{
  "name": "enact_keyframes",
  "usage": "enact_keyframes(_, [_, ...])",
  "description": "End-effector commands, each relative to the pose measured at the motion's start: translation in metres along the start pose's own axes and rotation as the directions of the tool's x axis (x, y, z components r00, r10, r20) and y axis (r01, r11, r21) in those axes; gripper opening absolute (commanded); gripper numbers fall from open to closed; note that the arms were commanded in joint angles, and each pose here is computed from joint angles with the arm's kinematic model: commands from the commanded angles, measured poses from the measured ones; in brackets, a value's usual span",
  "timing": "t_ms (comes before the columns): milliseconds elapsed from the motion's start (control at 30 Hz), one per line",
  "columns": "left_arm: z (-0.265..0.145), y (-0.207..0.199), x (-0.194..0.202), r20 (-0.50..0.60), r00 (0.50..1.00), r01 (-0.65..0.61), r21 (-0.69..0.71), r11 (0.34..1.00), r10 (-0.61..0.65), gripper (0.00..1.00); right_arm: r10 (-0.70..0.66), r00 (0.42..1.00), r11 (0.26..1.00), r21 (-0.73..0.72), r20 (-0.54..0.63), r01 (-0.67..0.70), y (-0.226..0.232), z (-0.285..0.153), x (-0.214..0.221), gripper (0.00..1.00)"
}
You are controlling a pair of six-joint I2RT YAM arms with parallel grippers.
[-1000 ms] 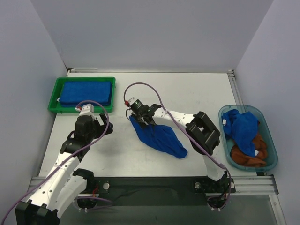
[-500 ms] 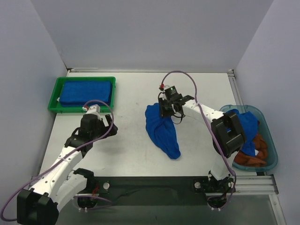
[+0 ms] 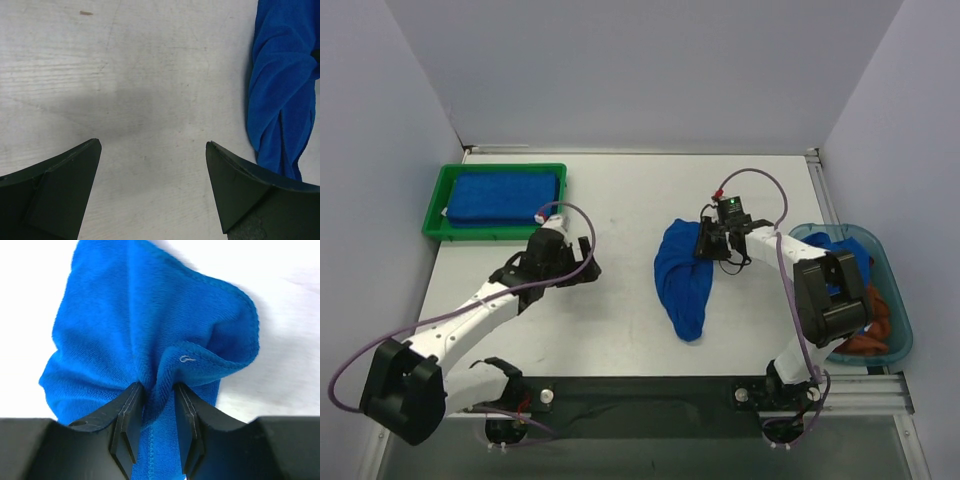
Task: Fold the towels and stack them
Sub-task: Flatten out the crumpled towel
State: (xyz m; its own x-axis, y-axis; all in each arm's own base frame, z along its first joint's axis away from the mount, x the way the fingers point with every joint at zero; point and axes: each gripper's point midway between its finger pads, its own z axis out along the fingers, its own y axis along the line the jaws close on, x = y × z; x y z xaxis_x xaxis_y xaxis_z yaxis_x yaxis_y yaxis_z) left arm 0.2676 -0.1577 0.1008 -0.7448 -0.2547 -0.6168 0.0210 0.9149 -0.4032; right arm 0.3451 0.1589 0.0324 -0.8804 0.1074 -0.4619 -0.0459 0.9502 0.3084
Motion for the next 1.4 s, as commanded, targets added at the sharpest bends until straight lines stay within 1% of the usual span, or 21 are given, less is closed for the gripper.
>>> enact_keyframes(0, [0.008, -0.047, -0.037, 0.099, 0.995, -0.019, 0.091, 0.996, 0.01, 0.98, 0.063, 0.998, 0.997, -0.039, 0.031, -0.062, 0.001, -0.011, 0.002, 0.32])
enact_keyframes(167, [0.03, -0.094, -0.048, 0.113, 0.992, -0.068, 0.149, 0.987, 0.051, 0.97, 0.061, 0.996, 0.995, -0.084, 0.059, -0.056, 0.008, -0.015, -0.004, 0.33])
enact_keyframes(200, [0.044, -0.098, -0.044, 0.092, 0.994, -0.074, 0.137, 0.988, 0.062, 0.97, 0.064, 0.996, 0.995, -0.084, 0.061, -0.059, 0.008, -0.015, -0.004, 0.32])
enact_keyframes(233, [0.045, -0.12, -0.052, 0.112, 0.991, -0.086, 0.176, 0.981, 0.066, 0.97, 0.064, 0.996, 0.995, -0.085, 0.059, -0.059, 0.008, -0.014, -0.003, 0.32])
enact_keyframes(300, [0.068, -0.131, -0.046, 0.084, 0.993, -0.093, 0.169, 0.981, 0.08, 0.97, 0.067, 0.996, 0.994, -0.088, 0.054, -0.063, 0.008, -0.013, -0.002, 0.32])
enact_keyframes(333, [0.069, -0.151, -0.055, 0.104, 0.991, -0.098, 0.198, 0.975, 0.078, 0.97, 0.069, 0.996, 0.994, -0.089, 0.053, -0.064, 0.008, -0.013, -0.001, 0.32])
enact_keyframes(433, [0.098, -0.172, -0.047, 0.062, 0.995, -0.093, 0.207, 0.974, 0.082, 0.97, 0.075, 0.996, 0.993, -0.091, 0.048, -0.071, 0.007, -0.012, 0.002, 0.31])
enact_keyframes(500, [0.119, -0.174, -0.03, 0.015, 0.995, -0.095, 0.192, 0.977, 0.094, 0.97, 0.079, 0.996, 0.993, -0.091, 0.045, -0.074, 0.007, -0.01, 0.004, 0.31])
enact_keyframes(567, [0.133, -0.182, -0.016, -0.021, 0.994, -0.104, 0.191, 0.976, 0.11, 0.94, 0.082, 0.996, 0.993, -0.09, 0.043, -0.078, 0.006, -0.009, 0.005, 0.31])
enact_keyframes(633, [0.14, -0.184, -0.004, -0.045, 0.992, -0.108, 0.184, 0.977, 0.118, 0.88, 0.087, 0.996, 0.992, -0.09, 0.038, -0.083, 0.006, -0.008, 0.007, 0.31])
enact_keyframes(733, [0.146, -0.185, 0.019, -0.084, 0.988, -0.112, 0.177, 0.978, 0.128, 0.71, 0.096, 0.995, 0.992, -0.082, 0.04, -0.093, 0.003, -0.006, 0.008, 0.31])
enact_keyframes(767, [0.147, -0.182, 0.024, -0.09, 0.987, -0.115, 0.17, 0.979, 0.131, 0.58, 0.099, 0.994, 0.992, -0.078, 0.045, -0.095, 0.002, -0.006, 0.008, 0.3])
enact_keyframes(867, [0.147, -0.173, 0.039, -0.101, 0.986, -0.119, 0.147, 0.982, 0.134, 0.37, 0.111, 0.992, 0.992, -0.058, 0.053, -0.108, -0.003, -0.006, 0.008, 0.3])
enact_keyframes(900, [0.144, -0.166, 0.045, -0.109, 0.985, -0.122, 0.134, 0.983, 0.137, 0.25, 0.113, 0.992, 0.993, -0.052, 0.057, -0.11, -0.005, -0.007, 0.009, 0.29])
enact_keyframes(1000, [0.134, -0.145, 0.049, -0.106, 0.986, -0.12, 0.073, 0.99, 0.128, 0.0, 0.123, 0.99, 0.992, -0.028, 0.073, -0.121, -0.013, -0.01, 0.009, 0.28])
enact_keyframes(1100, [0.117, -0.129, 0.048, -0.099, 0.988, -0.119, 0.019, 0.993, 0.12, 0.0, 0.128, 0.989, 0.992, -0.002, 0.073, -0.128, -0.022, -0.013, 0.013, 0.27])
enact_keyframes(1133, [0.111, -0.115, 0.058, -0.126, 0.983, -0.134, -0.016, 0.991, 0.131, 0.0, 0.135, 0.988, 0.991, 0.007, 0.07, -0.136, -0.026, -0.015, 0.016, 0.26])
enact_keyframes(1167, [0.102, -0.113, 0.053, -0.105, 0.986, -0.133, -0.03, 0.991, 0.13, 0.0, 0.137, 0.988, 0.99, 0.01, 0.069, -0.138, -0.027, -0.016, 0.017, 0.26])
enact_keyframes(1233, [0.09, -0.092, 0.066, -0.138, 0.98, -0.156, -0.086, 0.984, 0.143, 0.0, 0.134, 0.988, 0.991, 0.009, 0.079, -0.136, -0.029, -0.021, 0.017, 0.25])
enact_keyframes(1300, [0.074, -0.085, 0.066, -0.13, 0.983, -0.143, -0.103, 0.984, 0.129, 0.0, 0.126, 0.989, 0.991, 0.022, 0.082, -0.128, -0.033, -0.024, 0.02, 0.24])
enact_keyframes(1367, [0.058, -0.071, 0.076, -0.141, 0.983, -0.138, -0.127, 0.982, 0.12, 0.0, 0.125, 0.988, 0.99, 0.05, 0.09, -0.13, -0.04, -0.028, 0.019, 0.17])
